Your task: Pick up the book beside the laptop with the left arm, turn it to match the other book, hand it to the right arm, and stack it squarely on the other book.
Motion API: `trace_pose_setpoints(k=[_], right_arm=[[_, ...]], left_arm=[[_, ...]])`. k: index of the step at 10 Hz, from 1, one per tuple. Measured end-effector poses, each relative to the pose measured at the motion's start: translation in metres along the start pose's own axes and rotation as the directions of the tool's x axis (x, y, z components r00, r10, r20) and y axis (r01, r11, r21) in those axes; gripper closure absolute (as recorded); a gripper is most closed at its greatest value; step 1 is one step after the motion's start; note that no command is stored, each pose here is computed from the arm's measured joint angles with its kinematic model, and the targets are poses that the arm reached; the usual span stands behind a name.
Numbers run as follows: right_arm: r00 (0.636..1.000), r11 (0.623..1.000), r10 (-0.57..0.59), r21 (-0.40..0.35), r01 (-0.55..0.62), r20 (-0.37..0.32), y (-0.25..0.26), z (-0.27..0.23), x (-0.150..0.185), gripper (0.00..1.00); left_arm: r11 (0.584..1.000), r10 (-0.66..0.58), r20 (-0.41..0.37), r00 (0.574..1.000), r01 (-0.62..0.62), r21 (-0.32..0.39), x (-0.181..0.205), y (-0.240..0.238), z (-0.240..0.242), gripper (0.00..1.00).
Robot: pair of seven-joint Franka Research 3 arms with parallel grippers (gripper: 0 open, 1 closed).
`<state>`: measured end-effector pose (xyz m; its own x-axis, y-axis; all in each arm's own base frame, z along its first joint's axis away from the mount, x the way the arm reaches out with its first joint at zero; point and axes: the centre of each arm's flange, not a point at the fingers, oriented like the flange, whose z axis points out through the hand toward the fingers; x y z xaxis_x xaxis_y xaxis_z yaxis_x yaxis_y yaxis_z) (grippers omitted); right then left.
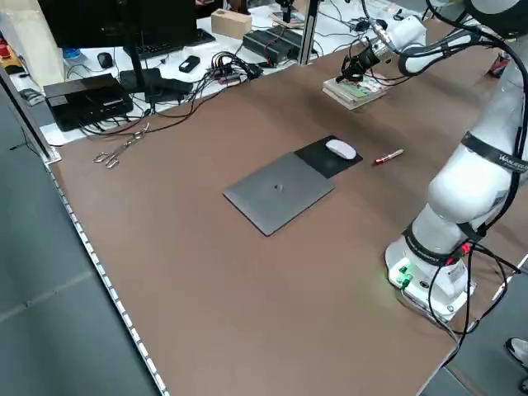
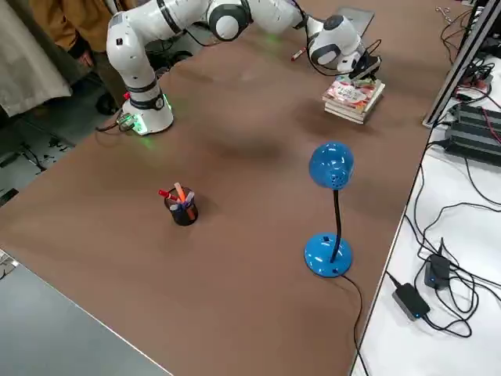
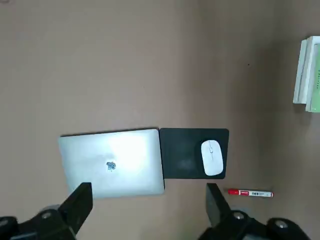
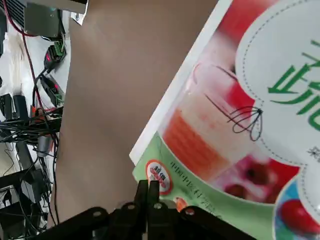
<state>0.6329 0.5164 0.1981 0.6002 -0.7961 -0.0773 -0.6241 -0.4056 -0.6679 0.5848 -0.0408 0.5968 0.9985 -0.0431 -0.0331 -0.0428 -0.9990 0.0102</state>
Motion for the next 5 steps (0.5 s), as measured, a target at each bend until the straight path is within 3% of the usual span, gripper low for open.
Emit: trace_pose_setpoints(k=[5], right_arm=[[1.000, 1.000, -0.002, 0.001, 0.002, -0.005, 0.0032, 0.0038, 0.0023, 0.96]], left_arm=[[1.000, -0.003, 0.000, 1.000, 0.003, 0.000, 0.0001, -0.0015, -0.0001, 0.00]])
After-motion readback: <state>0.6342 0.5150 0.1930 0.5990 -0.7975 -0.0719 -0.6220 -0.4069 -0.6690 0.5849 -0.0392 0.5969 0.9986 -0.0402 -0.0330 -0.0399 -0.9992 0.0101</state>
